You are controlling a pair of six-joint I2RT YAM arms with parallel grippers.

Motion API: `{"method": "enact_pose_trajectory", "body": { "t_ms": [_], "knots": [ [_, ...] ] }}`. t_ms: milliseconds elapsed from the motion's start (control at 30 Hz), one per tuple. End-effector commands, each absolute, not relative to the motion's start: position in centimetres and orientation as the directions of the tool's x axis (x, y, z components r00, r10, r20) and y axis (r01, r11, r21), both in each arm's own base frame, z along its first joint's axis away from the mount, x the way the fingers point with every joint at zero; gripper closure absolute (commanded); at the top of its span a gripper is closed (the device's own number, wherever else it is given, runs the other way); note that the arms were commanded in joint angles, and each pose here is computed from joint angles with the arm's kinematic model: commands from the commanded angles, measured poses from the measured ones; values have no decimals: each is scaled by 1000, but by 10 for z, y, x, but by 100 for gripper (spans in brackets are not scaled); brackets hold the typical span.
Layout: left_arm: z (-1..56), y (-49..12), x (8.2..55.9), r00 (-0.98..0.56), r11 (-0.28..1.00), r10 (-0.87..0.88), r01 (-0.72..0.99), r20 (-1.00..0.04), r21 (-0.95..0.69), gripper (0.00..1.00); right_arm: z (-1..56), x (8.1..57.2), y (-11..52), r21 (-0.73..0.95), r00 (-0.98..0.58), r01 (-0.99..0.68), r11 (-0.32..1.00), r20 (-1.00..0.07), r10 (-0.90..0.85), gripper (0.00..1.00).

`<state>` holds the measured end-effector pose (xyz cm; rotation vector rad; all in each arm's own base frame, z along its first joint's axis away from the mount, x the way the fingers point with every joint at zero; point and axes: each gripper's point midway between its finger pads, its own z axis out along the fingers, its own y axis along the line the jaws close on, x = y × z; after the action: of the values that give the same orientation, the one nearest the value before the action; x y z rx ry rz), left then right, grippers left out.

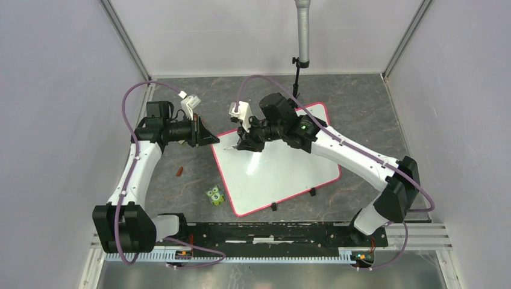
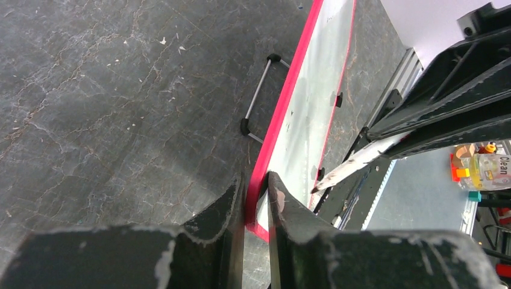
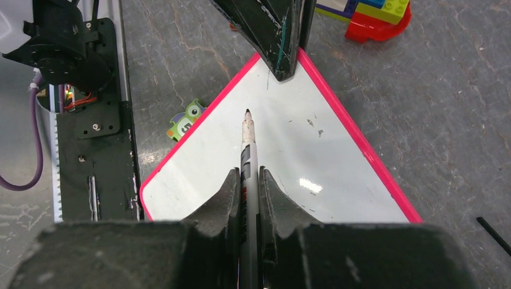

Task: Write a sentence on the whiteboard
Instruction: Hold the whiteboard on the whiteboard stand, then write a sentence on the whiteboard.

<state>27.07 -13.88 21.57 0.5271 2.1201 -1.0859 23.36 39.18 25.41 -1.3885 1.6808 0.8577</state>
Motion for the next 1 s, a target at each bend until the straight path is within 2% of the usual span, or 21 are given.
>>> {"method": "enact_pose_trajectory", "body": {
  "t_ms": [0,367,967],
  "knots": [
    [225,-142,274,-674,558,21,621,-739,-550,86,272,245,405,-3,-88,-978,209,-903,-421,100],
    [222,-140,275,-672,577,23,614,-740,-539,97,276,250,416,-8,-86,-975,222,-908,-409,100],
    [220,-136,276,-667,601,26,606,-745,-522,97,253,261,418,-19,-102,-968,252,-882,-460,100]
  ]
}}
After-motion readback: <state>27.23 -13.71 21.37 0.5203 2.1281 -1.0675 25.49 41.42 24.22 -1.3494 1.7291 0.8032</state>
